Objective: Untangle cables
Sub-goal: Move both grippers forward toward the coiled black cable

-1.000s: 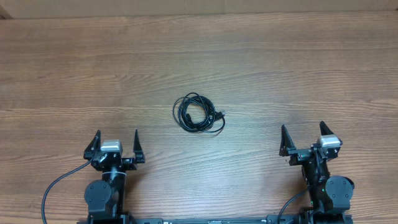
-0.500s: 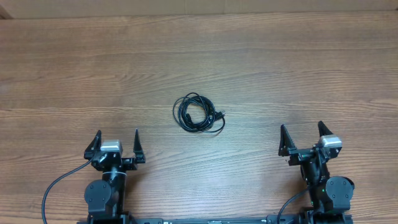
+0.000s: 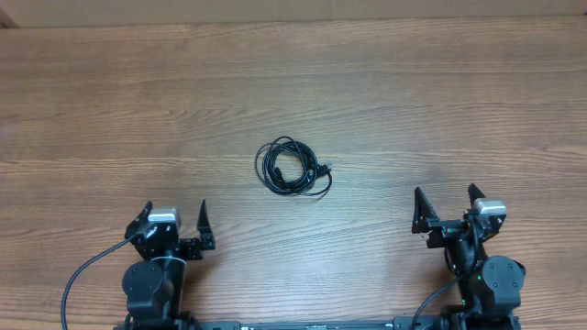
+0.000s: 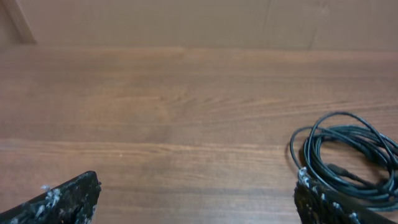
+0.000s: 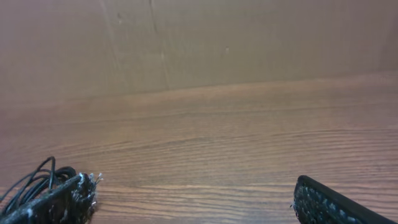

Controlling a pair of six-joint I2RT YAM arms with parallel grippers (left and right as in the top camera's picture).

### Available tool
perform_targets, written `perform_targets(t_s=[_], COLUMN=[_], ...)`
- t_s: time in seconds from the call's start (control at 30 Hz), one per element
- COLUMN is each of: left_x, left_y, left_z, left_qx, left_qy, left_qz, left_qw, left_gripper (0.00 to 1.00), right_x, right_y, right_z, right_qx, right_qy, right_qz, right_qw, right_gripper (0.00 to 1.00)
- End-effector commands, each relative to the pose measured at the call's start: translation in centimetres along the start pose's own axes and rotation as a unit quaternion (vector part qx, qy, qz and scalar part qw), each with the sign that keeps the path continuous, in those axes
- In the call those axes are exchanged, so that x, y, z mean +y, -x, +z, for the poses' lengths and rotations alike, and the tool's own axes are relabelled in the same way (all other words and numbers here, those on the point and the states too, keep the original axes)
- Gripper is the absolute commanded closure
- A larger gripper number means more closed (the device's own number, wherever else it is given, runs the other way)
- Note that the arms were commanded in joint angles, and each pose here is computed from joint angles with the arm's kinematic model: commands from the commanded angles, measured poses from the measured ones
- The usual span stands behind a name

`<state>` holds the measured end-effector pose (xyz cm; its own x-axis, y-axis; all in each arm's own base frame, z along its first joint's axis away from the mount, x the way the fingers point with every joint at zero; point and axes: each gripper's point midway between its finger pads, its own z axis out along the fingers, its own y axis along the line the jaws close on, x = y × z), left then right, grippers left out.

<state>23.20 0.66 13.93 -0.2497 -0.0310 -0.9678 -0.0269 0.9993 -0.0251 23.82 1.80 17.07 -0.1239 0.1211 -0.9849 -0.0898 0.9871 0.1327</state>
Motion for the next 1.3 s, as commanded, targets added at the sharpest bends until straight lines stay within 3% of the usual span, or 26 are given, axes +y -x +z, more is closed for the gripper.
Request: perform_targets(t_s=[0.0,0.5,0.97,1.1,1.27], left_x=[-0.1,-0.2,-1.2,-1.2,-1.3], left_y=[1.5,3.6,5.0,4.5,4.4], left_z=[-0.6,1.3,0.6,0.3,0.3], left_qx=[-0.003,0.103,0.294,0.314,0.317], left_qy=[-0.004,-0.003,-0.017,-0.008,-0.01], left_qz=[-0.011,-0.03,-0.058,-0.081,-0.081], left_qw=[1.0,0.994,0.954,0.946,0.945], left_gripper=[0.01,0.0,0.01,0.01,0.0], right_x=[-0.1,-0.1,-0.4,0.3,3.1], right_y=[2.4,3.1,1.7,2.6,3.8], right_z=[-0.8,0.2,2.4,3.1,4.0], right_qx=[-0.021,0.057,0.251,0.284,0.279], right_qy=[-0.009,-0.021,-0.051,-0.036,0.045], right_qz=[0.001,0.048,0.066,0.075,0.095], right_qw=[1.0,0.997,0.964,0.955,0.955], right_gripper=[0.0,0.0,0.0,0.0,0.0])
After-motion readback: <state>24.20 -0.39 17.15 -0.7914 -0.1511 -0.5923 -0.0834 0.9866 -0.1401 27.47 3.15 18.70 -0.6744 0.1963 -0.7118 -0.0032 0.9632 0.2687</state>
